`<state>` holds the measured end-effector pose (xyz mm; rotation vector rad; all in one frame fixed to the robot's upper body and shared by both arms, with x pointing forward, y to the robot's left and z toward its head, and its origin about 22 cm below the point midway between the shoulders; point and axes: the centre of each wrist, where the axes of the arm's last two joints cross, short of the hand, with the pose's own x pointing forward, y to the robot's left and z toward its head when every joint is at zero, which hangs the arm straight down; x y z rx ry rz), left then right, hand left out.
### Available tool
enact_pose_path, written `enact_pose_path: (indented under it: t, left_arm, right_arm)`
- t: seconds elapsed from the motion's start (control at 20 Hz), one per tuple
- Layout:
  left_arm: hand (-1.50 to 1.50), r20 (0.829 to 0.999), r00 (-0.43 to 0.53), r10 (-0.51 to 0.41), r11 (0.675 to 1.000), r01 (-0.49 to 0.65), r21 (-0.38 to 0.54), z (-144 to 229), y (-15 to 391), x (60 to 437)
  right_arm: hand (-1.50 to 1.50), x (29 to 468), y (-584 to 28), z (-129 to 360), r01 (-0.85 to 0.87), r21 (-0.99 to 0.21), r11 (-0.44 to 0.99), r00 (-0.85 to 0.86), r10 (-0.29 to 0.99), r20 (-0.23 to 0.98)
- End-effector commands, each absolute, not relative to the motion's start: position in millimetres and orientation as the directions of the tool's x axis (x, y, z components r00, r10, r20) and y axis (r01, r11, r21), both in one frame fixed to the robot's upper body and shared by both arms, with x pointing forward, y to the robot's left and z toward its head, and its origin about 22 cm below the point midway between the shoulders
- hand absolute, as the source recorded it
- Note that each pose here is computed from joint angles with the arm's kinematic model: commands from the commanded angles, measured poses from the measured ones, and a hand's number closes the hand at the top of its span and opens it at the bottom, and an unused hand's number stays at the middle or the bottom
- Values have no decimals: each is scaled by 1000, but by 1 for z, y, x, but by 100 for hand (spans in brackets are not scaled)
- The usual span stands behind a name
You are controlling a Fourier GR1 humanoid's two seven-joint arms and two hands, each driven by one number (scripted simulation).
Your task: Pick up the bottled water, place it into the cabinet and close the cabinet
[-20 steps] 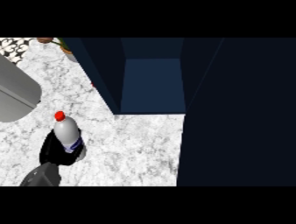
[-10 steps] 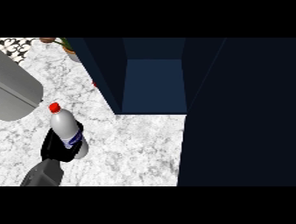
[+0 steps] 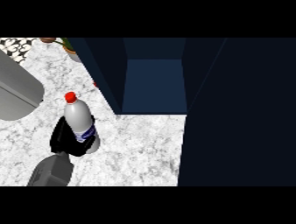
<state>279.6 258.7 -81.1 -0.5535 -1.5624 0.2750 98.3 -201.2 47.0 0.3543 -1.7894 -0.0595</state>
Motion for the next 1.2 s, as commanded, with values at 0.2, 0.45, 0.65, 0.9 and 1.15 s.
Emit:
enact_pose_path:
  t: [0.2,0.45,0.65,0.9,1.15]
  left_arm:
    - [150,881,-32,473,861,231,-453,-20,189,297]
    - [150,909,-71,411,896,217,-388,1,160,311]
    - [150,916,-58,397,901,217,-376,44,143,330]
    - [150,952,-145,269,954,173,-244,56,120,342]
    - [150,963,-179,200,974,145,-175,66,110,349]
  right_arm:
    - [-150,102,-197,51,-205,242,948,-213,-284,935]
    - [-150,107,-205,66,-236,226,945,-211,-277,938]
    - [-150,110,-204,50,-220,230,948,-214,-277,937]
    - [-150,102,-202,51,-242,252,937,-195,-301,933]
    - [-150,112,-204,47,-238,249,939,-198,-298,934]
